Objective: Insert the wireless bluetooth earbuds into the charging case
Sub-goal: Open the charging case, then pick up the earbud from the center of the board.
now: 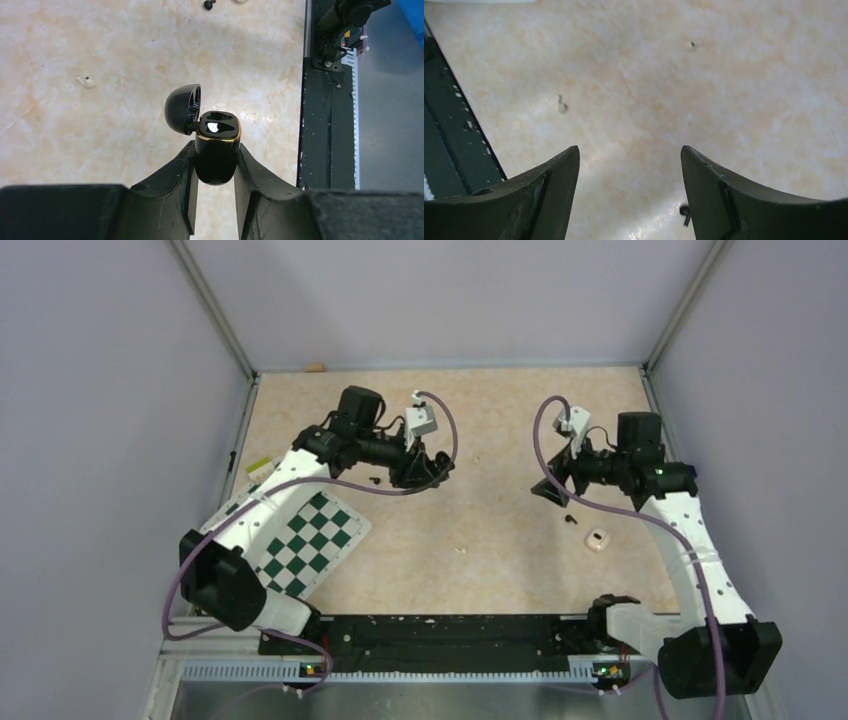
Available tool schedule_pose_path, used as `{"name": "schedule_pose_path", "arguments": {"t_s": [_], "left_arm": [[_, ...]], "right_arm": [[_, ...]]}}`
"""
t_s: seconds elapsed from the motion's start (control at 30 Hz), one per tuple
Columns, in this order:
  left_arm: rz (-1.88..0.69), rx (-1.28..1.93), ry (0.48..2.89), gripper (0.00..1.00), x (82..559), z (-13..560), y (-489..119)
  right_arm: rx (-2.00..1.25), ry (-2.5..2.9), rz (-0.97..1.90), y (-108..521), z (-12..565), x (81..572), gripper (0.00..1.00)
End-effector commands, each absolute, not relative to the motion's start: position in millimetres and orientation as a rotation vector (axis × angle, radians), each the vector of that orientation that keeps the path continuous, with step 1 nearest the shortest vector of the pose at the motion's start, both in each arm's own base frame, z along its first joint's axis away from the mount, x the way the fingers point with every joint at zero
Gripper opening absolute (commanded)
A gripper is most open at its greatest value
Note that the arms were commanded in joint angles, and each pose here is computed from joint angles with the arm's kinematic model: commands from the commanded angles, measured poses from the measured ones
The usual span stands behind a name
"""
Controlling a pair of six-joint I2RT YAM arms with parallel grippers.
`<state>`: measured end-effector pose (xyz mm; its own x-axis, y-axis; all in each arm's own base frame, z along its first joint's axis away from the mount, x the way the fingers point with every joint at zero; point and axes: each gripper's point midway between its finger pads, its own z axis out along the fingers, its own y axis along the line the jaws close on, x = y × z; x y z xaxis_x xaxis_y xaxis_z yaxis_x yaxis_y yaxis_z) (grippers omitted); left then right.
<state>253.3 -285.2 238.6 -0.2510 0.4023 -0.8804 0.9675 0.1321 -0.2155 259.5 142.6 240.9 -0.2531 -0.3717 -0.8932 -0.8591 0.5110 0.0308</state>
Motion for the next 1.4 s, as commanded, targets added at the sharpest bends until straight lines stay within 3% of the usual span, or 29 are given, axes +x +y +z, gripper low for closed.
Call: {"name": "schedule_pose_path", "arguments": {"t_s": [0.0,0.3,0.73,1.37], "left_arm": [[-1.034,1.349,1.760,0.00,243.5,232.2,-265.3],[-0.938,1.340,1.759,0.00,237.3,214.5,-246.3],[-0.972,1.310,1.757,0.00,236.5,209.8,-244.8],[-0.989,1.274,1.779,0.00,242.1,203.0,-240.8]], "right_arm": [[-0.986,2.014,0.567,90.7,186.8,252.1,0.73],[-0.965,2.270,0.168,13.8,112.3,259.8,0.64],[-0.969,2.367,-0.162,-30.5,72.7,270.8,0.57],[-1.332,2.201,-0.224,26.2,70.1,285.4,0.58]]}}
